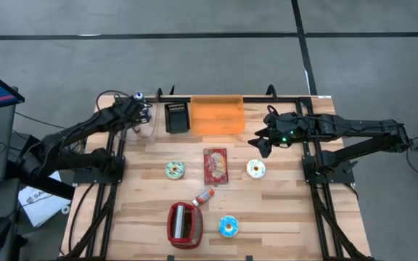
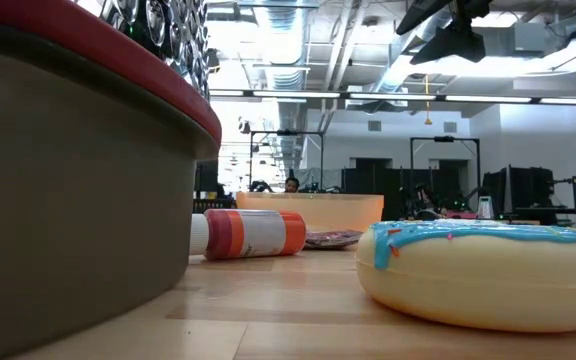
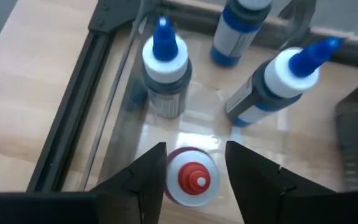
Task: Pick & Place Food Item
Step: Put the red food coloring bottle into the transparent bin, then put the orange food coloring bottle into the transparent bin
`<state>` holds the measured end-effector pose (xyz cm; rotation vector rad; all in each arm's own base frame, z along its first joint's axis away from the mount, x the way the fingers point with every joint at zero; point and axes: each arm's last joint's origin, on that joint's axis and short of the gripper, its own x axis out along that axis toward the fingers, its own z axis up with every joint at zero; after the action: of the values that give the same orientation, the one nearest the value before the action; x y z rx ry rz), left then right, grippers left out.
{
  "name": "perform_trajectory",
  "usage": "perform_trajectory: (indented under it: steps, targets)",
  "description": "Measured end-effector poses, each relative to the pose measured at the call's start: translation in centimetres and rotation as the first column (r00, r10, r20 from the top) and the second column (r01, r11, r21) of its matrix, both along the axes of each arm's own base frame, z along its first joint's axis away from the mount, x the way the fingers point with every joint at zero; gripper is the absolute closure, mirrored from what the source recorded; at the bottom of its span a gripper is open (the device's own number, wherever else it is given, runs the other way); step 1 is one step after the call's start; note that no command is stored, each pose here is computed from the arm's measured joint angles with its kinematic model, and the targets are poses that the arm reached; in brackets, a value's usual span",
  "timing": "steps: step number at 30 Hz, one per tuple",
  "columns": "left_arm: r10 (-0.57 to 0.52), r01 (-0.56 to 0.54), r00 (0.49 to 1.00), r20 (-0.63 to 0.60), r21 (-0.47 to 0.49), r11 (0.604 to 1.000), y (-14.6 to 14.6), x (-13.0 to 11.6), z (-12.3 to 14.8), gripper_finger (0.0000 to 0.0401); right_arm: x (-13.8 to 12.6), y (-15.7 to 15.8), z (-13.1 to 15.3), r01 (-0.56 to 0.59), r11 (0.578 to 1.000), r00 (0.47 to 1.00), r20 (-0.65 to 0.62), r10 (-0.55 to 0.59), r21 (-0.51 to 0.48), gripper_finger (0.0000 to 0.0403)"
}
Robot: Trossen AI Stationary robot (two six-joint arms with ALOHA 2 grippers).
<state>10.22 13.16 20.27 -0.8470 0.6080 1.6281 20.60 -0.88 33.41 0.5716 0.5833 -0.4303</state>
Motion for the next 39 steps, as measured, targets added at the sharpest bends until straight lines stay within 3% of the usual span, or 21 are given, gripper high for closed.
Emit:
perform_trajectory:
  steps: [8, 12, 16, 20, 25, 26, 28, 30, 39]
  targets:
    - [-0.030, 0.027, 0.998, 0.051, 0.061, 0.998, -0.8, -0.7, 1.4, 0.0223, 0.0, 0.0, 0.0, 0.004, 1.000, 1.000, 0.001, -0.004, 0.004, 0.0145]
    - [-0.184, 0.181, 0.980, 0.076, 0.049, 0.982, -1.5, -0.9, 2.0, 0.0219, 0.0, 0.0, 0.0, 0.009, 1.000, 1.000, 0.003, -0.009, 0.011, 0.0145]
    - [-0.365, 0.365, 0.910, 0.196, 0.037, 0.930, -2.5, -0.9, 2.8, 0.0223, 0.0, 0.0, 0.0, 0.022, 0.999, 1.000, 0.006, -0.022, 0.024, 0.0145]
    - [-0.569, 0.579, 0.766, 0.298, 0.064, 0.813, -3.8, -0.6, 3.5, 0.0233, 0.0, 0.0, 0.0, 0.023, 0.999, 1.000, 0.006, -0.023, 0.023, 0.0145]
    - [-0.802, 0.820, 0.403, 0.440, 0.215, 0.530, -5.7, 0.5, 4.8, 0.0249, 0.0, 0.3, -0.1, -0.018, 1.000, 1.000, -0.006, 0.019, 0.004, 0.0145]
    - [-0.820, 0.842, 0.347, 0.455, 0.233, 0.486, -6.1, 0.7, 5.0, 0.0253, 0.0, 0.4, -0.1, -0.026, 1.000, 1.000, -0.009, 0.026, -0.001, 0.0145]
    - [-0.836, 0.865, 0.293, 0.465, 0.244, 0.439, -6.8, 0.9, 5.1, 0.0259, 0.0, 0.4, -0.1, -0.029, 1.000, 1.000, -0.010, 0.029, -0.009, 0.0145]
    - [-0.843, 0.863, 0.302, 0.445, 0.249, 0.440, -7.1, 0.9, 5.2, 0.0264, 0.0, 0.4, 0.0, -0.030, 0.999, 1.000, -0.010, 0.029, -0.013, 0.0145]
    - [-0.839, 0.815, 0.412, 0.355, 0.268, 0.513, -7.1, 0.8, 5.4, 0.0269, 0.1, 0.7, 0.1, -0.035, 0.999, 0.999, 0.011, 0.035, -0.006, 0.0145]
